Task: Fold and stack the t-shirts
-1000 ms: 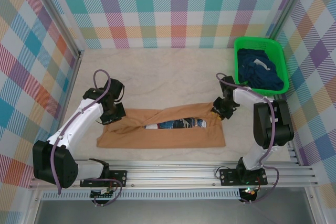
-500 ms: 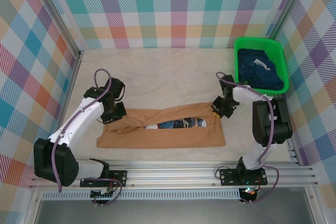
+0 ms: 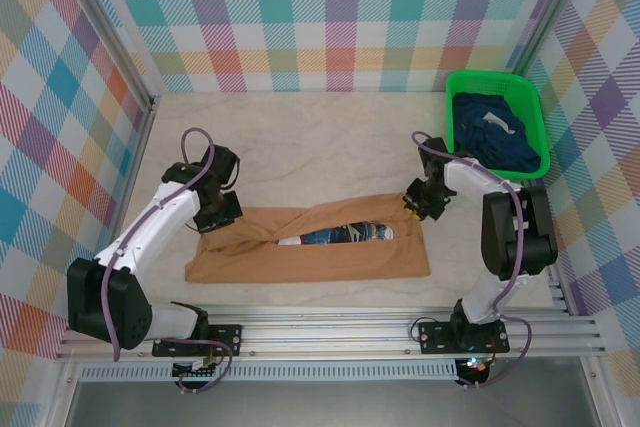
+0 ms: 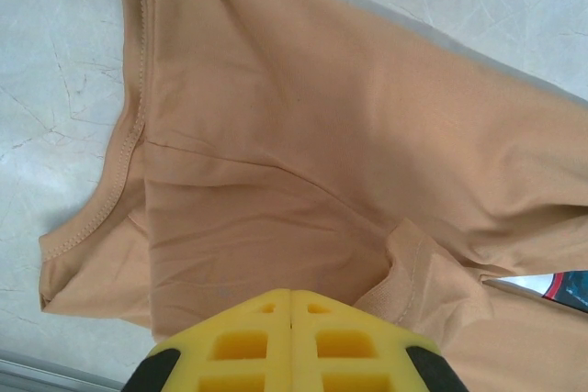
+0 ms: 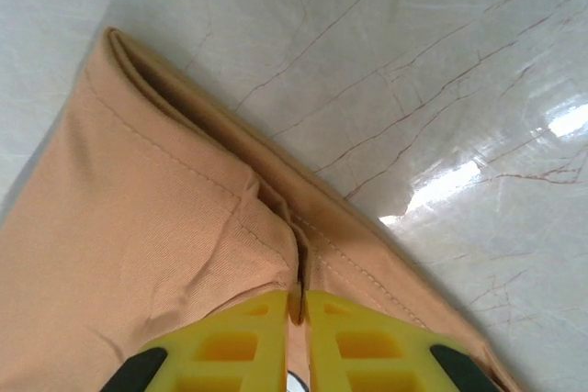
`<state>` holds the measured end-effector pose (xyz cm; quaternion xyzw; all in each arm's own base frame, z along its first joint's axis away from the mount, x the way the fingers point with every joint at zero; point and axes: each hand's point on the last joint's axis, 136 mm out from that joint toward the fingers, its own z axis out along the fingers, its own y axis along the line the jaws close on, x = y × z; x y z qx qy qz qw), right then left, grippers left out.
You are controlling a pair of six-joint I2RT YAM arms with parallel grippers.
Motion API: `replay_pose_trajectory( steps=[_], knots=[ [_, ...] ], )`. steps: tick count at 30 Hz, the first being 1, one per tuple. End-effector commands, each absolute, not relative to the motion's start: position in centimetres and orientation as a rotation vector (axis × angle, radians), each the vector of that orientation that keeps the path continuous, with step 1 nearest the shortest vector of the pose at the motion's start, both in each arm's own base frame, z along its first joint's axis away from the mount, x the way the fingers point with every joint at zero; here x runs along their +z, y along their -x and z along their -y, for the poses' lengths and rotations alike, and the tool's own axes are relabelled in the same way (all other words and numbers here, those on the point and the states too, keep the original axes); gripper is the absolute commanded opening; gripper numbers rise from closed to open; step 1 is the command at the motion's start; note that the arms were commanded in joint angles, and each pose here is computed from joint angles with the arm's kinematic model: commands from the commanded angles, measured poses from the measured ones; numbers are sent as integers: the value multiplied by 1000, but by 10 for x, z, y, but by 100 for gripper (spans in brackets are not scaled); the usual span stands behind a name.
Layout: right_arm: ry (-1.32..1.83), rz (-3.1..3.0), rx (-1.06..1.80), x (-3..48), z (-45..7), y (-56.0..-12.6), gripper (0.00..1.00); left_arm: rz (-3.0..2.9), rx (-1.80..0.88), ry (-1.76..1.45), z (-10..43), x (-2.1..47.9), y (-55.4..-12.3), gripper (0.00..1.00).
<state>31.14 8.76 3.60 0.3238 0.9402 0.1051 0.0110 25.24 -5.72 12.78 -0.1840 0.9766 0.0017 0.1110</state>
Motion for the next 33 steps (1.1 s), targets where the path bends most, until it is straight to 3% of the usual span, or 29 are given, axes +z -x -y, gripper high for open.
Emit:
replay_pose_trajectory(
  steps=[1,5,12,18,26,33],
  knots=[
    [-998,-2945,304,34,-85,-314,11,-2858,-20,497,63,136,-255,0],
    [-1002,-2929,309,38,-85,-316,0,-2856,-17,496,62,136,-254,0],
    [-933,-2857,356,80,-85,-321,0,-2800,38,461,55,154,-265,0],
    [-917,-2868,361,95,-82,-296,0,-2745,139,408,43,174,-274,0],
    [-960,-2910,332,82,-74,-249,0,-2781,165,411,37,159,-256,0],
    [-985,-2954,264,54,-68,-234,0,-2843,162,435,37,132,-238,0]
  ],
)
